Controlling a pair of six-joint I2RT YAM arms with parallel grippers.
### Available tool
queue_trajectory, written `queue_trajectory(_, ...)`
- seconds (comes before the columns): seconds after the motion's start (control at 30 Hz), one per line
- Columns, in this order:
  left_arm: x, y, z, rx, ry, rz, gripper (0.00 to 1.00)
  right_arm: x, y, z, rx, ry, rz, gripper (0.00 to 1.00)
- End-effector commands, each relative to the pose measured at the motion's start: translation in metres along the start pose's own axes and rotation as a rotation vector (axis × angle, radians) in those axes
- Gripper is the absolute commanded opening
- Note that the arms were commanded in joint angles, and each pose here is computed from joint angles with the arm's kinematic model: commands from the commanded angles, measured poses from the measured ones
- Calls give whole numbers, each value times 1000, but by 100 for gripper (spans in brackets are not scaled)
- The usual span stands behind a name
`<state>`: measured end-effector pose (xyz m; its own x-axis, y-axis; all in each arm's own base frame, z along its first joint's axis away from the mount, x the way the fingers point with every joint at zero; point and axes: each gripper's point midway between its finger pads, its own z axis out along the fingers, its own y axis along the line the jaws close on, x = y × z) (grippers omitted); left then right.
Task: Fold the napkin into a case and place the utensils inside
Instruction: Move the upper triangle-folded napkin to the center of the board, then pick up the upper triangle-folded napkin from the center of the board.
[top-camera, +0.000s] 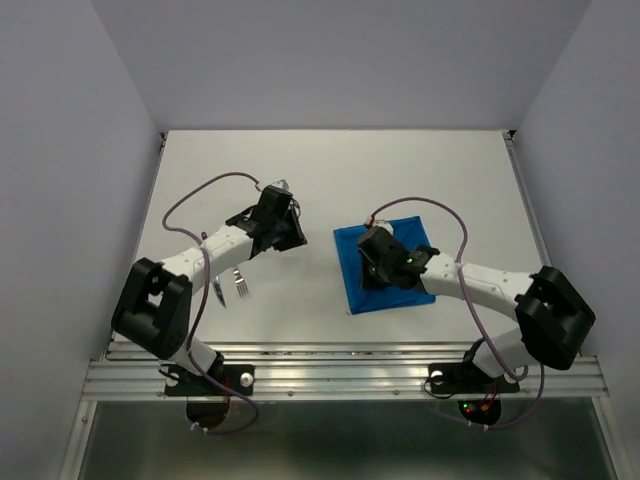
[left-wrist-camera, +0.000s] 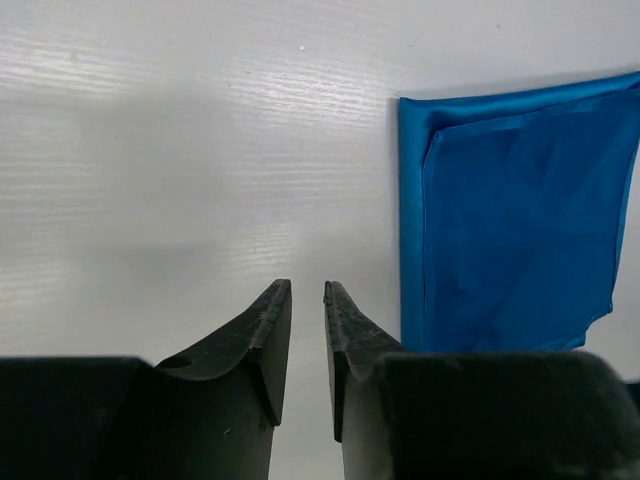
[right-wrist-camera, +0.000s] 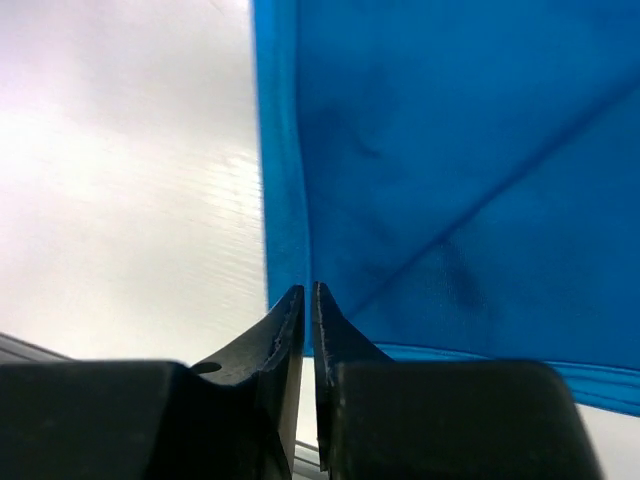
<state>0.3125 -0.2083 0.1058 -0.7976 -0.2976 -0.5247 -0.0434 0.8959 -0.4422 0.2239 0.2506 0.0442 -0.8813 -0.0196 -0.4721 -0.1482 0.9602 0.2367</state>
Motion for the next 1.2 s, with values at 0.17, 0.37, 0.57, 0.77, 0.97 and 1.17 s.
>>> queue_trajectory(0.17,8,-52,50,65,148,45,63,-49,-6,-33,88,-199,25,17)
queue_trajectory(0.37,21,-63,76,83,177,106,71,-48,-16,-38,111,-229,56,27)
queue_trajectory(0.57,28,-68,96,124,196,119,57,-47,-19,-40,121,-228,75,30)
queue_trajectory(0.77,30,-71,111,117,211,131,53,-43,-20,-38,120,-213,79,31)
queue_trajectory(0.97,36,-72,117,113,219,119,49,-40,-21,-38,119,-212,82,31)
queue_trajectory(1.17,42,-61,128,17,224,102,44,-43,-19,-40,111,-216,84,31)
